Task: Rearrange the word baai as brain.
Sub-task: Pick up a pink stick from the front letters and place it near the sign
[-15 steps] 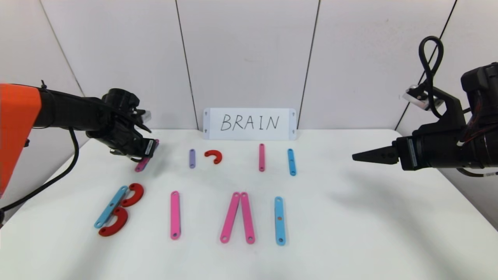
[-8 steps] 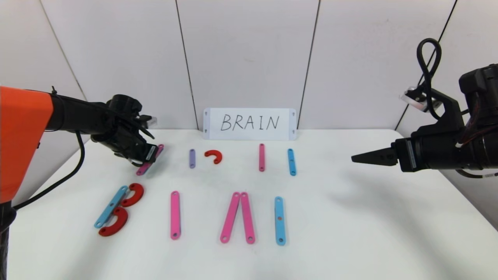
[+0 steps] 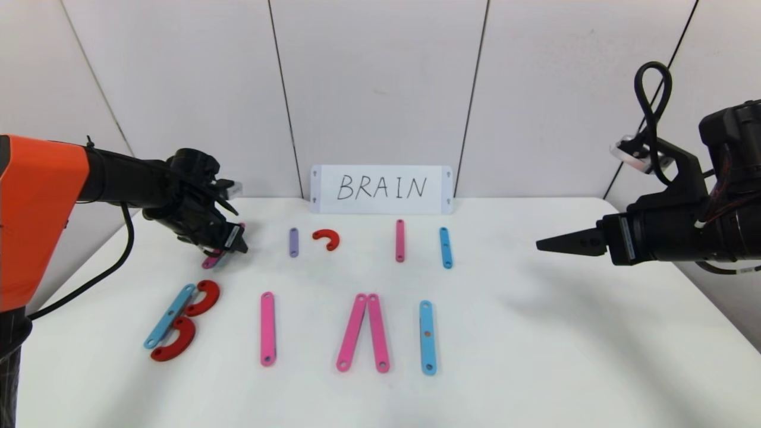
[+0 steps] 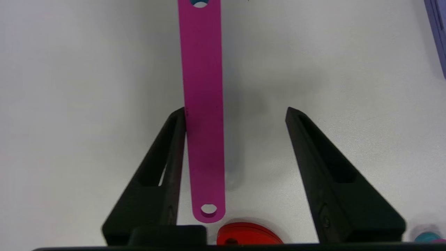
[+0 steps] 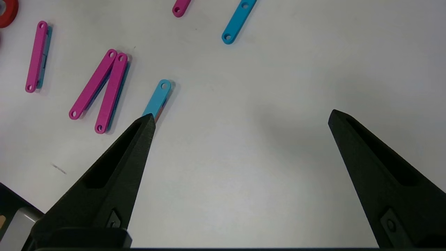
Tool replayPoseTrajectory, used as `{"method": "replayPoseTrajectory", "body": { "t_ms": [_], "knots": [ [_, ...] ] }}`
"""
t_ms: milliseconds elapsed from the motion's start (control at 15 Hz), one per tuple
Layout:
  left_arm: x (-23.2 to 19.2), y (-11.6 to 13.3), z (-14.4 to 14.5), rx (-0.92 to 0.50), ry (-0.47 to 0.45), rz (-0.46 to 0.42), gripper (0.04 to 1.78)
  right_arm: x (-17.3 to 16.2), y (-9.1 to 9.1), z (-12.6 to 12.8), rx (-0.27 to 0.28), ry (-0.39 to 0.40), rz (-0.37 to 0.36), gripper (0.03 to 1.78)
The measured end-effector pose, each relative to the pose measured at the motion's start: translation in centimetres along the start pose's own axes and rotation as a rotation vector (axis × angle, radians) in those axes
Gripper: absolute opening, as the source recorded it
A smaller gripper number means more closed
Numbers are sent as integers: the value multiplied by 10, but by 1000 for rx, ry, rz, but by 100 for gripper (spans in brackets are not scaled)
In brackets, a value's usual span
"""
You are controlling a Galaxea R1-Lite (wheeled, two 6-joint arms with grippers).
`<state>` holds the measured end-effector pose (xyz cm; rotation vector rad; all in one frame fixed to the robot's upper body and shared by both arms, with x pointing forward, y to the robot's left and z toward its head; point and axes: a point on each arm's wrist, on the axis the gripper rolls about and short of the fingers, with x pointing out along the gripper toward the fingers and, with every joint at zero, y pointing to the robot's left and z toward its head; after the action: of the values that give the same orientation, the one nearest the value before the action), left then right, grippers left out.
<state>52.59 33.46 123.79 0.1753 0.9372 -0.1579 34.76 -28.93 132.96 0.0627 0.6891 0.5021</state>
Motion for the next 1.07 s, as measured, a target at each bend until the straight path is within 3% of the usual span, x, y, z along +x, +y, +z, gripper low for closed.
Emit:
{"method": "replayPoseTrajectory", "body": {
  "t_ms": [133,333,1067],
  "knots": [
    [1,0,0,-1,0,-1,144,0,0,0,0,1,1,174],
    [2,0,0,-2,-1,-4,170,1,0,0,-2,2,1,174],
    [-2,-1,2,-13,-15,-31,175,1,0,-1,-1,5,1,174]
  ]
}}
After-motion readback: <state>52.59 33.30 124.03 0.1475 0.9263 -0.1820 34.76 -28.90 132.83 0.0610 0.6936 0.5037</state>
